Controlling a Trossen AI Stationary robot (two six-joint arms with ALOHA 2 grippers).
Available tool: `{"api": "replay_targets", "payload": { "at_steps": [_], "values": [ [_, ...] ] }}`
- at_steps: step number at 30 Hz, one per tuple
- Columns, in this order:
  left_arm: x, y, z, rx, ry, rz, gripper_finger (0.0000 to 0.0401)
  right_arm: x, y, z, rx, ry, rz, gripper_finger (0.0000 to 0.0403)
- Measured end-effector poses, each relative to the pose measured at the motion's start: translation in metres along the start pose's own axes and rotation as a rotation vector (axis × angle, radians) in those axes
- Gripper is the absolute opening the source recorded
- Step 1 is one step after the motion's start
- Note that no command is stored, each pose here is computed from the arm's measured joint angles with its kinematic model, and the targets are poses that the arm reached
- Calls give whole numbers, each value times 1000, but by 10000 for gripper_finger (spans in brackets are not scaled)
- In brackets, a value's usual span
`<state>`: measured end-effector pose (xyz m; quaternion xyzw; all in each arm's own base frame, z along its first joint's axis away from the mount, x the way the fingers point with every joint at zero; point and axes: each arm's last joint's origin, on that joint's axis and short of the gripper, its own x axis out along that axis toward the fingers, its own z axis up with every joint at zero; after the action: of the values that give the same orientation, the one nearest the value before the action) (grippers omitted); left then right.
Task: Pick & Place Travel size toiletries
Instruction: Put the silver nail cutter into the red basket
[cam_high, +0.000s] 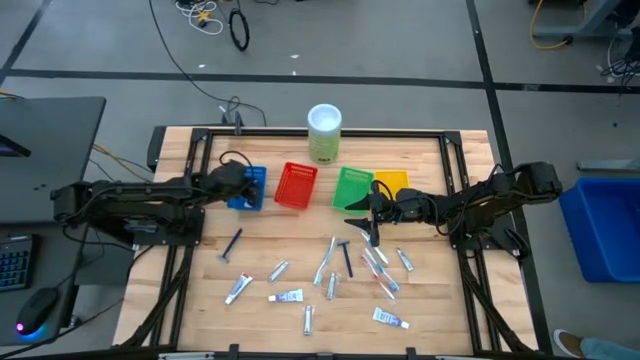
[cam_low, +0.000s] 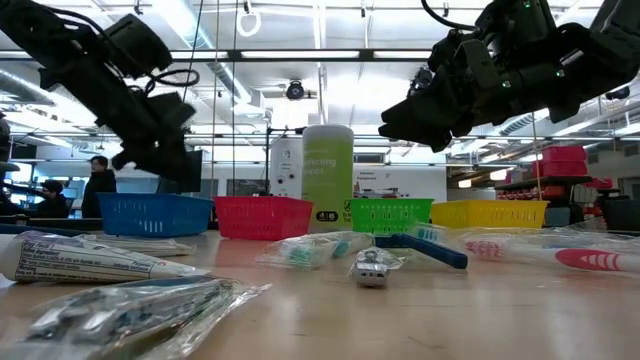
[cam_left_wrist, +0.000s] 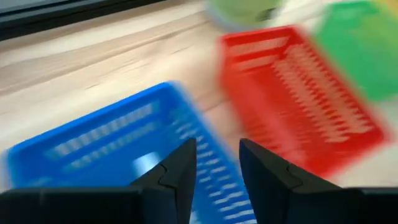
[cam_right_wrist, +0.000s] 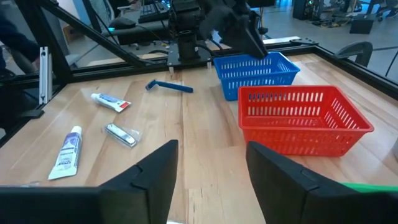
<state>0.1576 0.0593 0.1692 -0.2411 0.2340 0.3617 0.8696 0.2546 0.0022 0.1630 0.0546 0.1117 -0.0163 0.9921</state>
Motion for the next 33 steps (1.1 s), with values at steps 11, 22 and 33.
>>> {"api": "replay_targets", "payload": {
  "at_steps": [11,22,33],
  "values": [
    [-11,-33,12,-1,-85,-437,123,0,0,0,0,0,0,206],
    [-42,-75,12,-8,-267,-725,122,0,0,0,0,-1,1,194],
    [-75,-108,9,8,-325,-824,121,0,0,0,0,-1,0,206]
  ]
}}
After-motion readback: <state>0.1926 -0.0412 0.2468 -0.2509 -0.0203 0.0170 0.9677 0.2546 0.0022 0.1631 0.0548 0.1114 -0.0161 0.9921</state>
